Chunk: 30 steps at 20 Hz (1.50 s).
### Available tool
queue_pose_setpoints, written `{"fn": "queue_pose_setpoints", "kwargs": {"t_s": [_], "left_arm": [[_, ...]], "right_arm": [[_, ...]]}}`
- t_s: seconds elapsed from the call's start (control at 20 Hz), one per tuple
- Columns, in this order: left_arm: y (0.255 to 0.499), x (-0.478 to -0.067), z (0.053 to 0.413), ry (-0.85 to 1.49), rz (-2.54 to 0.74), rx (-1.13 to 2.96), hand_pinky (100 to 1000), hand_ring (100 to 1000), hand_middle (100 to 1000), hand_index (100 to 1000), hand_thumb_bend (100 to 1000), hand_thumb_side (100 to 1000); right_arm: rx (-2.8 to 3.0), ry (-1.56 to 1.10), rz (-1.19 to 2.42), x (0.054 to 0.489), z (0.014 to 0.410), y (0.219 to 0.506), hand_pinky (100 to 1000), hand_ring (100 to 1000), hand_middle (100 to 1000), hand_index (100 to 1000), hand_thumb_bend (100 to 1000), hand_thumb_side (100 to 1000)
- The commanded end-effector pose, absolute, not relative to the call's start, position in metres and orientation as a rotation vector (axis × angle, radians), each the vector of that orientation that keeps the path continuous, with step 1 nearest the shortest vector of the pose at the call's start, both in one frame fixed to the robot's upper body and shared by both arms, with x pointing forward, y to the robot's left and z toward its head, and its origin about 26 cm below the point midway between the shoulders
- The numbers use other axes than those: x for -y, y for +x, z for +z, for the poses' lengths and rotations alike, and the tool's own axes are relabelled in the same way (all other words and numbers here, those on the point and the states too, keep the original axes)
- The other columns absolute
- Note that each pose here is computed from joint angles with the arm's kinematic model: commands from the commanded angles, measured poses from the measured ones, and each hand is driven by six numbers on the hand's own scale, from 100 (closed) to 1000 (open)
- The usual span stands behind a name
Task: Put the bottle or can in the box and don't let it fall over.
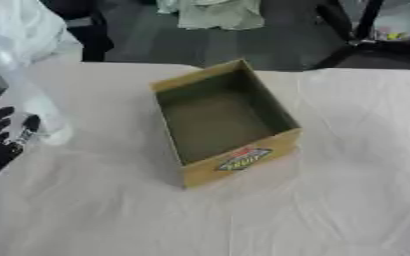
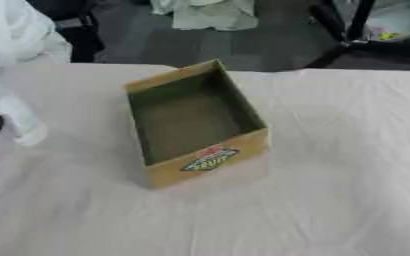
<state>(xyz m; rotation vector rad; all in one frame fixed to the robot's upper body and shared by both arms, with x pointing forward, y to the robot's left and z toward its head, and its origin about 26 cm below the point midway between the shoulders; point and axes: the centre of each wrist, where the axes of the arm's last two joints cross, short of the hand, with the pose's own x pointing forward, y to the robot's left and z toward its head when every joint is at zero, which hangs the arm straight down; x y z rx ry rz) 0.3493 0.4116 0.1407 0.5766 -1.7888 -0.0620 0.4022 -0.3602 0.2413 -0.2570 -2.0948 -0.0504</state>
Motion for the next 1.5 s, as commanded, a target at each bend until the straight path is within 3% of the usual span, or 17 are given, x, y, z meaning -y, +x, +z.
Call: {"fn": "queue_pose_setpoints", "kwargs": {"t_s": [0.05,1.5], "left_arm": [[0.35,-0.418,0.157,0.617,-0.07,1.818,1000,1000,969,906,504,522],[0.372,-0.419,0.183,0.645,0.036,1.855,1000,1000,972,904,505,548]], "right_arm": [[2.148,-0.291,-0.025,0.365,0.263,0.397,877,748,795,848,100,787],[2.15,-0.289,-0.009,0.362,0.264,0.399,878,748,794,849,100,802]]}}
